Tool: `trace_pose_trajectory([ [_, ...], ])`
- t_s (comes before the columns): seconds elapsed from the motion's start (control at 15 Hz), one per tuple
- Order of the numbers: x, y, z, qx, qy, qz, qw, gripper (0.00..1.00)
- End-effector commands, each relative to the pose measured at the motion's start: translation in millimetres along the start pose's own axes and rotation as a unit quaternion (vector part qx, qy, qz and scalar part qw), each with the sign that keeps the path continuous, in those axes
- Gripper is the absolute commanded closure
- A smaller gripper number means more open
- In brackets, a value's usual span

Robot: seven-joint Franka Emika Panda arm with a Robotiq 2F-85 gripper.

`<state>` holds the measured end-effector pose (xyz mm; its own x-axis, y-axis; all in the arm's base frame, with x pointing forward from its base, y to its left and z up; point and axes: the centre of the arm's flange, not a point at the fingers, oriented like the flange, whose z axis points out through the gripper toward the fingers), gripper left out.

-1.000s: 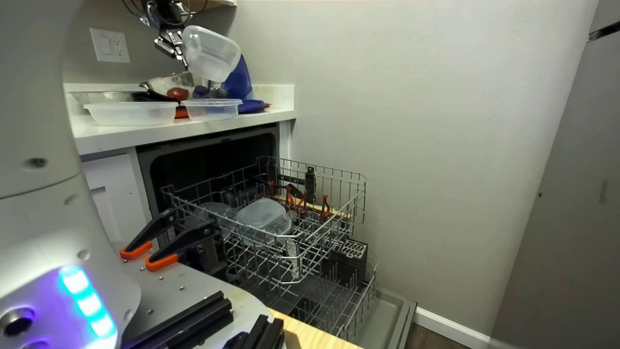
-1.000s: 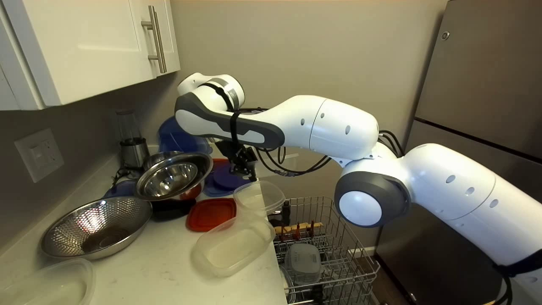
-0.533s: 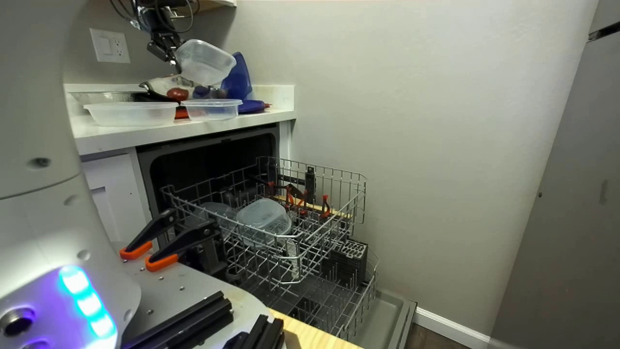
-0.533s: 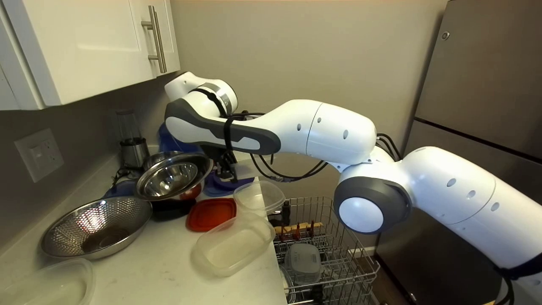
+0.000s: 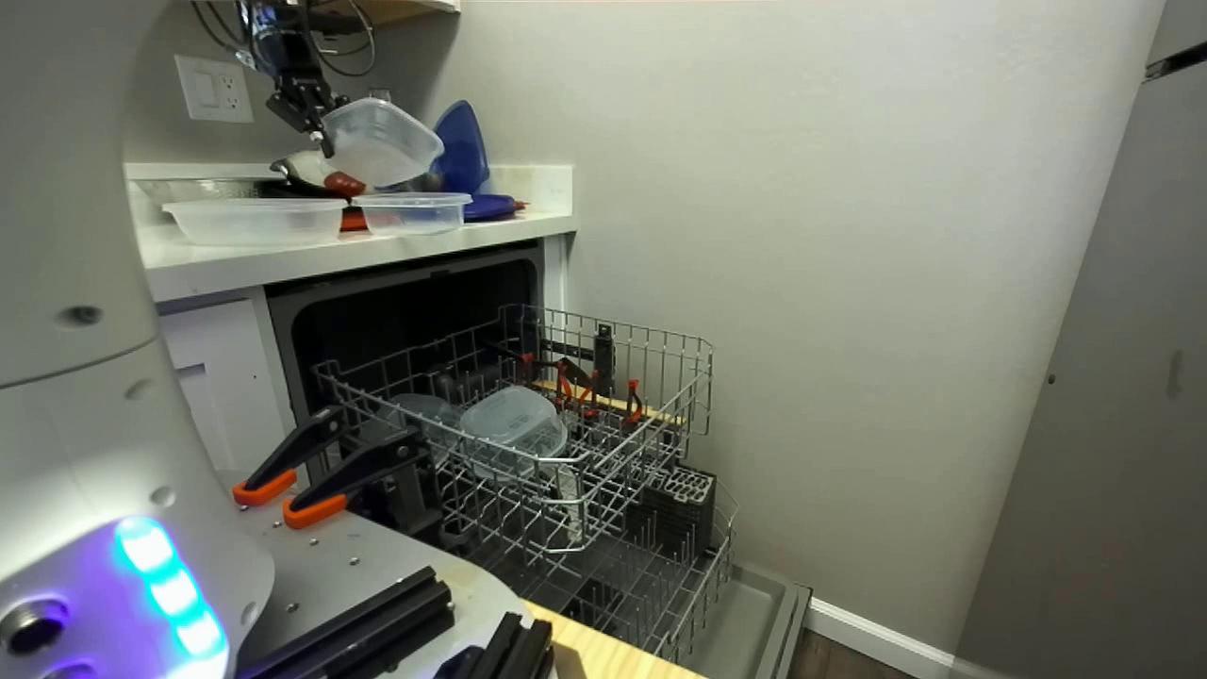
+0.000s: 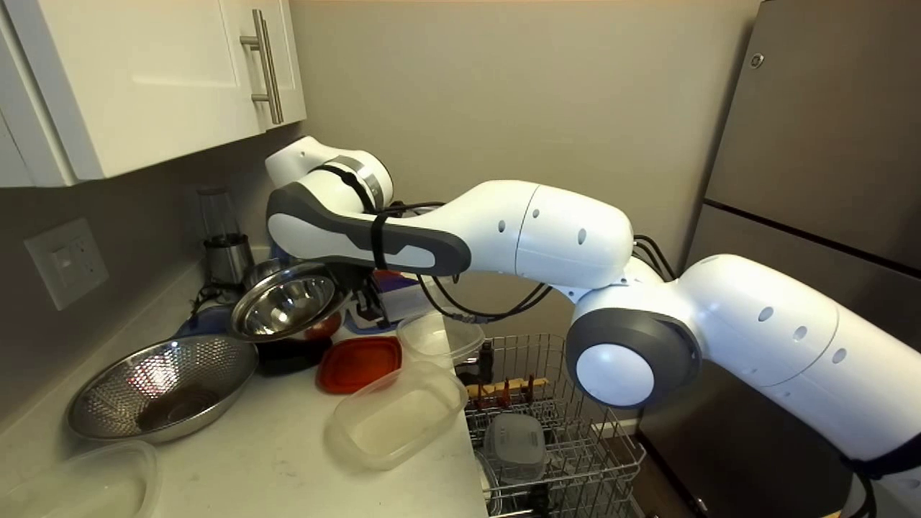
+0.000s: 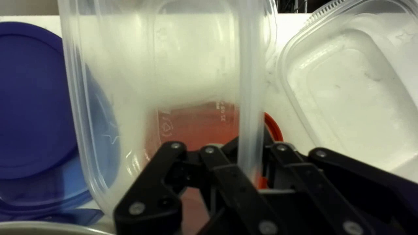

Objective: Take the plastic bowl out of the dish washing rack

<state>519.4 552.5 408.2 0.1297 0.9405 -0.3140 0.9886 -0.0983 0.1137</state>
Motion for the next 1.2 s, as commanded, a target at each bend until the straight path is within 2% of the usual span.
trace_pose_trajectory([
  [0.0, -5, -24, 0, -0.012, -0.002, -0.059, 0.9982, 0.99],
  [0.27, -6, -40, -15, -0.012, -0.001, -0.089, 0.9959, 0.99],
  [0.47, 0, -48, -23, 0.005, 0.007, -0.121, 0.9926, 0.99],
  [0.87, 9, -59, -19, 0.029, -0.001, -0.182, 0.9828, 0.99],
  [1.13, 9, -61, -19, 0.025, 0.027, -0.208, 0.9774, 0.99],
])
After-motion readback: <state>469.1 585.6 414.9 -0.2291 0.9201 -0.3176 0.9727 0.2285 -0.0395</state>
